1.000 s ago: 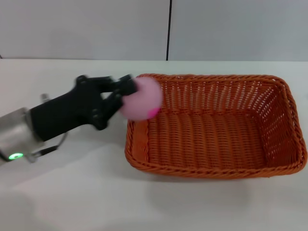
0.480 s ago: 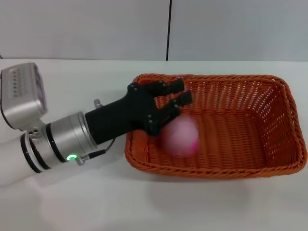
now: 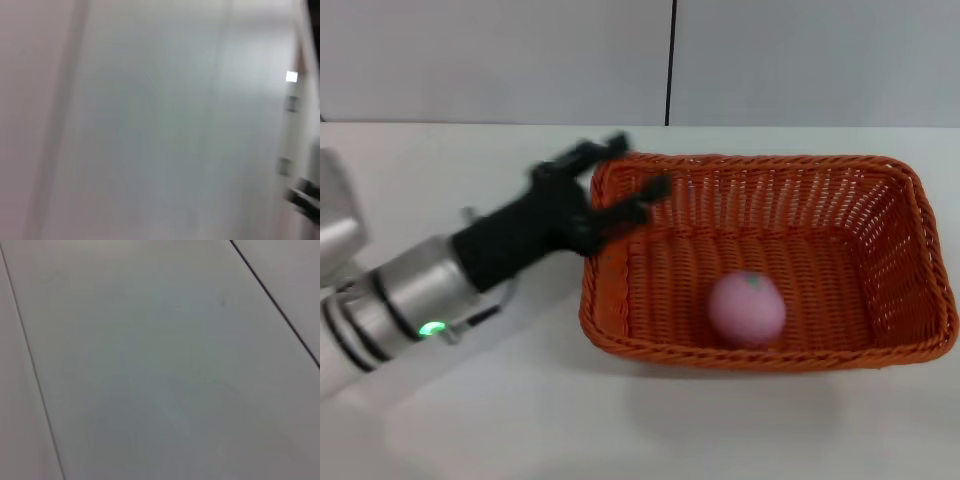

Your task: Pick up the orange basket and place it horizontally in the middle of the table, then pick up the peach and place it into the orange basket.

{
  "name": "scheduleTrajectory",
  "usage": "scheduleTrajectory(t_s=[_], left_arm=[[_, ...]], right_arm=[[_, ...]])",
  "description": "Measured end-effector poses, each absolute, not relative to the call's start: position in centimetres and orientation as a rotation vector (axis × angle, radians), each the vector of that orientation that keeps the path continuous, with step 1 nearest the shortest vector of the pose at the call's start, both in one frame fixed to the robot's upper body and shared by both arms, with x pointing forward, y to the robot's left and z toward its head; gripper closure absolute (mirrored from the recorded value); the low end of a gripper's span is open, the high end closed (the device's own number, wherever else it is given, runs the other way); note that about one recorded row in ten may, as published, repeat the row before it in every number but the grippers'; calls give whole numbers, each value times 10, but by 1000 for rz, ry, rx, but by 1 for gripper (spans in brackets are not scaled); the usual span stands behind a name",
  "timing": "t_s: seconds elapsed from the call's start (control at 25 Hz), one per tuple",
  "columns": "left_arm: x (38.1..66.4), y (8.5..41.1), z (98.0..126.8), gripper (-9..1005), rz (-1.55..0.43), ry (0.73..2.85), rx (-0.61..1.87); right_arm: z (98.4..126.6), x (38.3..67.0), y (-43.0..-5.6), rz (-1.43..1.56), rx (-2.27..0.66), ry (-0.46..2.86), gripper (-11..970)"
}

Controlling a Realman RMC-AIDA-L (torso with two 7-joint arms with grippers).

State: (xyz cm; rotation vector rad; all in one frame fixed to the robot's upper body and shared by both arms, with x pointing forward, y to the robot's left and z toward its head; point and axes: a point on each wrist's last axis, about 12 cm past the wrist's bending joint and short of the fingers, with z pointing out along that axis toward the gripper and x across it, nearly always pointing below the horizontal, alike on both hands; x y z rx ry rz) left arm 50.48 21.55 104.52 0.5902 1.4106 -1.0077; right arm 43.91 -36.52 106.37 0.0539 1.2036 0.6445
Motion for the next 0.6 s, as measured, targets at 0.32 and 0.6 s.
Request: scheduleTrajectory(t_s=[0.32,0.6], left_arm=[[464,298,1028,183,-588,1390,216],[429,332,1018,183,-331,1385,75]], right_arm=[[1048,417,-374,472,155,1206,414],[1038,404,-374,327,201,1208,366]])
